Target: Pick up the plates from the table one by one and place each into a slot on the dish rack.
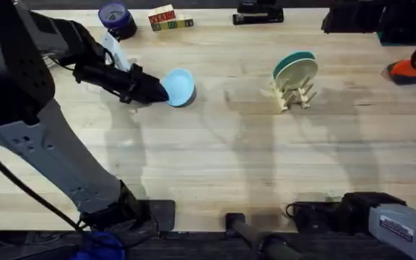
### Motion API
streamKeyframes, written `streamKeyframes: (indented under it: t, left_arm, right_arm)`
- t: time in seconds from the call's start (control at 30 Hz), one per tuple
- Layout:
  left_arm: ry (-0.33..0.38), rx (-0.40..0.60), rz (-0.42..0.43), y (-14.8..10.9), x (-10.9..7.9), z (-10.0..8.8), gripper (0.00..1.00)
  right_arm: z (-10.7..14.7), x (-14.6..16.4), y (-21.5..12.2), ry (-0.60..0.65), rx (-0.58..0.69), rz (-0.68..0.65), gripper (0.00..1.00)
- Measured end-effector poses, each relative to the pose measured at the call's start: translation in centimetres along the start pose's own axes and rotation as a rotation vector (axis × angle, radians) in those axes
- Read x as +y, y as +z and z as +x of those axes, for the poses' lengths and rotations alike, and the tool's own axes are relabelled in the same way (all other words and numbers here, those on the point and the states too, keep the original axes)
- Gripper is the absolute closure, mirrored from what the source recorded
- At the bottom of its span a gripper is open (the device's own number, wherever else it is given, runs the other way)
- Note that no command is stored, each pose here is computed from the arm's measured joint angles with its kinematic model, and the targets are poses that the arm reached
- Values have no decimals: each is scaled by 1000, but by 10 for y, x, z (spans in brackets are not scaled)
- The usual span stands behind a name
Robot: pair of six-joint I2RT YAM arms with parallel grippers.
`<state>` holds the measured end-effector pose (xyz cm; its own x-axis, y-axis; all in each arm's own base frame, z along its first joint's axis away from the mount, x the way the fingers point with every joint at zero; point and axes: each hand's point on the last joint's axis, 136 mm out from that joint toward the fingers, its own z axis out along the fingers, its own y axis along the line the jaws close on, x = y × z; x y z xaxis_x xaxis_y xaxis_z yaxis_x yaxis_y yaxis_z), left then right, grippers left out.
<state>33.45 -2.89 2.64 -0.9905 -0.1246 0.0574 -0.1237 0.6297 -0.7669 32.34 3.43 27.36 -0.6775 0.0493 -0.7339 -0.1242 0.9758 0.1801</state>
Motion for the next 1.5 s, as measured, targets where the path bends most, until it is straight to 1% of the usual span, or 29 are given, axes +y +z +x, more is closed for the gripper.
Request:
streamKeyframes:
  t: [0.27, 0.3, 0.5, 0.6, 0.9, 1.03, 1.13, 1.33, 1.5]
  left_arm:
    - [-2, 0, 0, 0, 0, 0, 959]
    - [-4, 0, -1, 0, 0, 0, 958]
    - [-7, 0, -1, 0, 0, 0, 959]
    - [-7, 0, -1, 0, 0, 0, 959]
    - [-7, 0, -1, 0, 0, 0, 958]
    - [-7, 0, -1, 0, 0, 0, 959]
    - [-7, 0, -1, 0, 0, 0, 958]
    - [-7, 0, -1, 0, 0, 0, 958]
    - [-7, 0, -1, 0, 0, 0, 958]
  right_arm:
    - [0, 23, 1, 20, 8, -135, 7]
    - [4, 38, 9, 11, 41, -190, 7]
    - [16, 81, 30, -47, 111, -304, 7]
    - [21, 100, 40, -51, 142, -347, 7]
    - [46, 134, 79, 60, 282, -383, 8]
    - [59, 152, 94, 64, 330, -403, 7]
    - [61, 166, 100, 46, 331, -429, 7]
    - [59, 194, 104, 3, 294, -488, 7]
    - [62, 202, 102, -10, 298, -503, 7]
